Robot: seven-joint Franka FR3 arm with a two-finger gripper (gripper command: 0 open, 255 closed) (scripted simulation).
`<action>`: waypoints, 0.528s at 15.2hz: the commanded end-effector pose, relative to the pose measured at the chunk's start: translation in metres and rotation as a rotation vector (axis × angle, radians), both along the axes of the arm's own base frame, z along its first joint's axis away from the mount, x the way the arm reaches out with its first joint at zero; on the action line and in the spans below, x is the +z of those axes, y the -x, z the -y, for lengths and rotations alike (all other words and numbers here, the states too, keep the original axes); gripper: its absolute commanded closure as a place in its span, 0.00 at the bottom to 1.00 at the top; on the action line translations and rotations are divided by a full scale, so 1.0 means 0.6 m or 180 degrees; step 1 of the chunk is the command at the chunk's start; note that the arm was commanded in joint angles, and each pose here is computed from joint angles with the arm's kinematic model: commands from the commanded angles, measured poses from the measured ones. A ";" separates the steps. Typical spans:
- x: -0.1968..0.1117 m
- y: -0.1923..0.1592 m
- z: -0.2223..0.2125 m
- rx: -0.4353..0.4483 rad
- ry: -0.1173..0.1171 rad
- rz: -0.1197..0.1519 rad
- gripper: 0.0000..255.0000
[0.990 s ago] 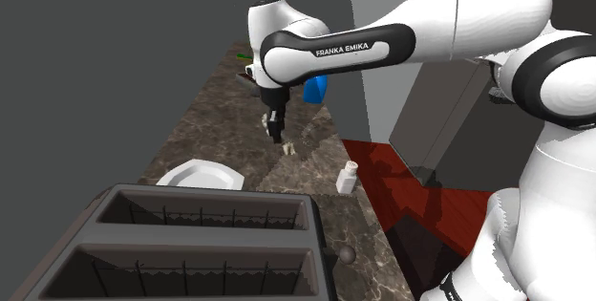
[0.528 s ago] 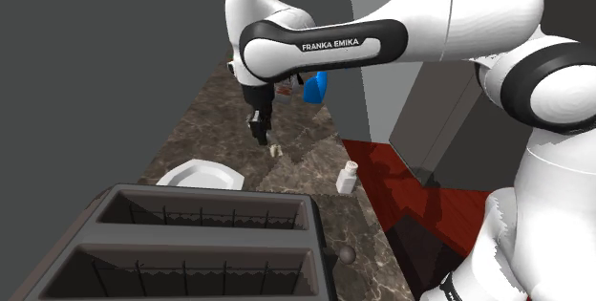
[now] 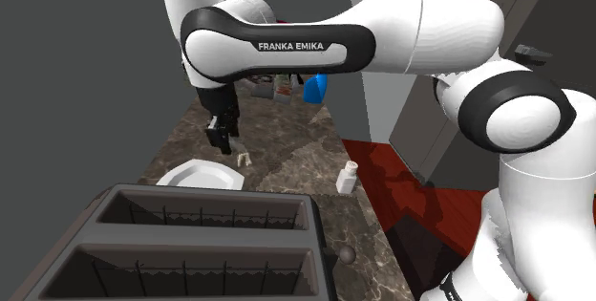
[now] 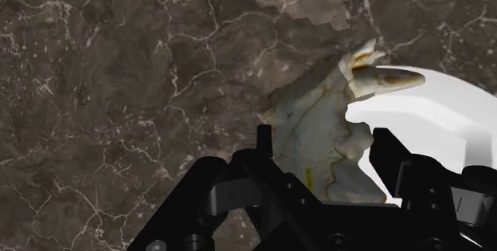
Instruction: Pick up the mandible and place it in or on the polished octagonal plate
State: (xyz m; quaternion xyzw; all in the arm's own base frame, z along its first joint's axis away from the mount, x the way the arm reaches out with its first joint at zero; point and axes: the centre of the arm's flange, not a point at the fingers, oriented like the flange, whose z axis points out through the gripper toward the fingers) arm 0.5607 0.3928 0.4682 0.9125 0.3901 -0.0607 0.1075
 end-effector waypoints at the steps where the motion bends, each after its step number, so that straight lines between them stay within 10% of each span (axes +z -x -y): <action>1: -0.002 0.008 -0.044 -0.0004 0.0000 0.0000 1.00; 8: -0.028 0.014 -0.127 -0.0004 0.0000 0.0000 1.00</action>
